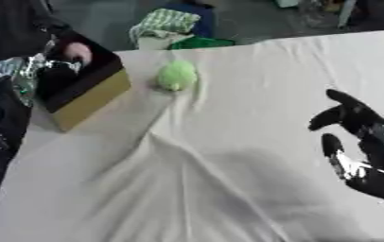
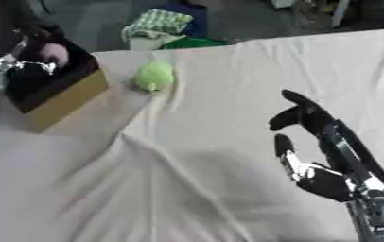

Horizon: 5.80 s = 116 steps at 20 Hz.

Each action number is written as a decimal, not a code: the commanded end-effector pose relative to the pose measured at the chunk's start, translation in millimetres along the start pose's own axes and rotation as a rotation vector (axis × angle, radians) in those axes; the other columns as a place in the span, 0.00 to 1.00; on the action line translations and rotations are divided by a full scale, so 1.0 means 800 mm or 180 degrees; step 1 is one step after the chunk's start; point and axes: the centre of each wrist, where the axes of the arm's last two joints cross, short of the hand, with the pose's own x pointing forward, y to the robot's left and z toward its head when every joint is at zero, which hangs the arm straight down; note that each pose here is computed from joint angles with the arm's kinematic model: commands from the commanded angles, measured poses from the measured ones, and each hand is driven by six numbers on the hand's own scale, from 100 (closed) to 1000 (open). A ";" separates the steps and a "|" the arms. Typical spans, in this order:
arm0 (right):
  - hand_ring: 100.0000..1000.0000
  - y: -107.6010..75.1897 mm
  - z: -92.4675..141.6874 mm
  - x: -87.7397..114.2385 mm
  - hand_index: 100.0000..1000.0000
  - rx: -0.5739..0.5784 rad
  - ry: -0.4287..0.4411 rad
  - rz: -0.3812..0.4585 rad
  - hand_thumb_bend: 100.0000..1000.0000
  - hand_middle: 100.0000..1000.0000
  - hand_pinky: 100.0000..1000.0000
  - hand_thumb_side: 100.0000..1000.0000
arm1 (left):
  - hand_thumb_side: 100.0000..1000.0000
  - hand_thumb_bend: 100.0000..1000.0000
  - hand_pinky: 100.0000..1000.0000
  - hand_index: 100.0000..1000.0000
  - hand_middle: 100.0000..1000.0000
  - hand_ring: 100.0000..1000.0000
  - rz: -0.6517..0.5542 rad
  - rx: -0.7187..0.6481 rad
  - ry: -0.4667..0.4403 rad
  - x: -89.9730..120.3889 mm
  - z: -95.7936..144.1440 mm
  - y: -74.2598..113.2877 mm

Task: Pick up objects on the table and place them in the box.

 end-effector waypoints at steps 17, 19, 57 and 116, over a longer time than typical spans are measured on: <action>0.62 -0.002 -0.006 0.005 1.00 0.0024 -0.0076 0.0007 0.00 0.59 0.80 0.41 | 0.57 0.27 0.89 0.93 0.82 0.82 0.0351 0.0569 -0.1175 0.177 -0.033 0.143; 0.62 -0.002 -0.006 0.005 1.00 0.0024 -0.0076 0.0006 0.00 0.59 0.80 0.41 | 0.57 0.27 0.89 0.93 0.82 0.82 0.0325 0.0567 -0.1186 0.179 -0.033 0.142; 0.62 0.001 -0.012 0.007 1.00 0.0067 -0.0131 -0.0024 0.00 0.59 0.80 0.41 | 0.24 0.26 0.75 0.85 0.67 0.67 -0.0771 -0.1078 -0.0833 0.236 -0.027 -0.017; 0.63 -0.006 -0.006 0.004 1.00 0.0029 -0.0078 0.0046 0.00 0.59 0.80 0.41 | 0.48 0.00 0.84 0.89 0.80 0.75 0.0205 0.0828 -0.0883 0.050 -0.010 0.132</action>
